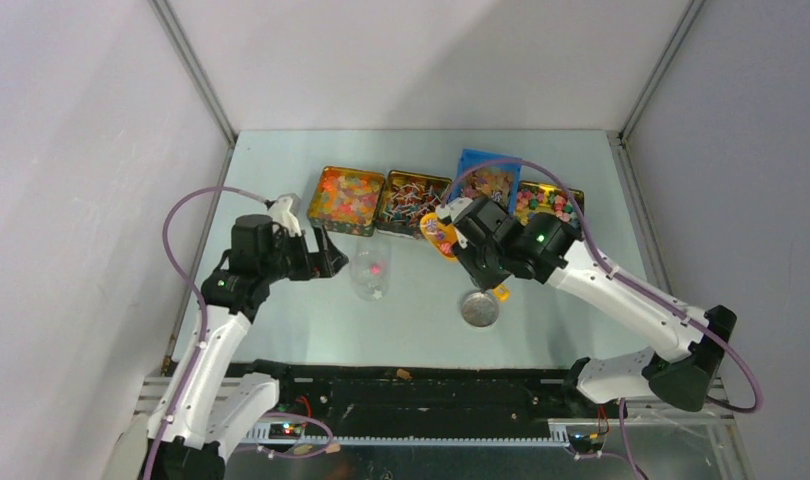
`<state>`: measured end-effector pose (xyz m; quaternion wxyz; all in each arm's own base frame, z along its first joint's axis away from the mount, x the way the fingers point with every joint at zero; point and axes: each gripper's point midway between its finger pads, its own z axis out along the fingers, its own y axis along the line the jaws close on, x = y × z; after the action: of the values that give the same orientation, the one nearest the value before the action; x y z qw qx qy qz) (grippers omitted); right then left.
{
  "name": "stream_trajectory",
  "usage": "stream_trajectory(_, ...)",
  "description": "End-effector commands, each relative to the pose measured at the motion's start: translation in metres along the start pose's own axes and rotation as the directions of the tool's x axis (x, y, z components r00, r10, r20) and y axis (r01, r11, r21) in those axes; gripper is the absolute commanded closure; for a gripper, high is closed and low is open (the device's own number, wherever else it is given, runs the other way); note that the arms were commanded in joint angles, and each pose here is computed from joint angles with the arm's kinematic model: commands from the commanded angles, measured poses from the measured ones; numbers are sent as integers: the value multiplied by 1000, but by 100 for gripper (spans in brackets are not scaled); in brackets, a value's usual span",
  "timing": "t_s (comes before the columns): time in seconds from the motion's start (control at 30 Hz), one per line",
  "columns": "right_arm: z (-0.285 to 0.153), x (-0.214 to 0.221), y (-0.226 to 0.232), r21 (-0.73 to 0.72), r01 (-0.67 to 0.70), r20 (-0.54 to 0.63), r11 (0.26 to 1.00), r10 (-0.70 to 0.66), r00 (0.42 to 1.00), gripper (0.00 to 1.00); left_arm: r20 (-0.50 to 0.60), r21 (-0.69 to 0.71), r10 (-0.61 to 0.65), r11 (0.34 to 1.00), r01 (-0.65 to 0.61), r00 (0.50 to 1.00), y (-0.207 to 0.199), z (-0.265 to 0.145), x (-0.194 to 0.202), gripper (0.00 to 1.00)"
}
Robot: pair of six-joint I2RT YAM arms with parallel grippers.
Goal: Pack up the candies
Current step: Place the fake candies in the packing bottle.
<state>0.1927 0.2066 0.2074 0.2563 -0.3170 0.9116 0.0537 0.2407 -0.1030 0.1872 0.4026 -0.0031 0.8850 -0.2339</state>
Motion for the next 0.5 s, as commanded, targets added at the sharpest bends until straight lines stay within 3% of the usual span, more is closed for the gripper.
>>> stream_trajectory(0.0,-1,-10,27,-95,65,3,993,-65,998,100,6,103,74,992,-74,997,-21,-12,-11,3)
stream_trajectory(0.47,21,-45,103,-210,239,-54,948,-256,965,100,-17,35,74,997,-74,997,-10,-19,-5,5)
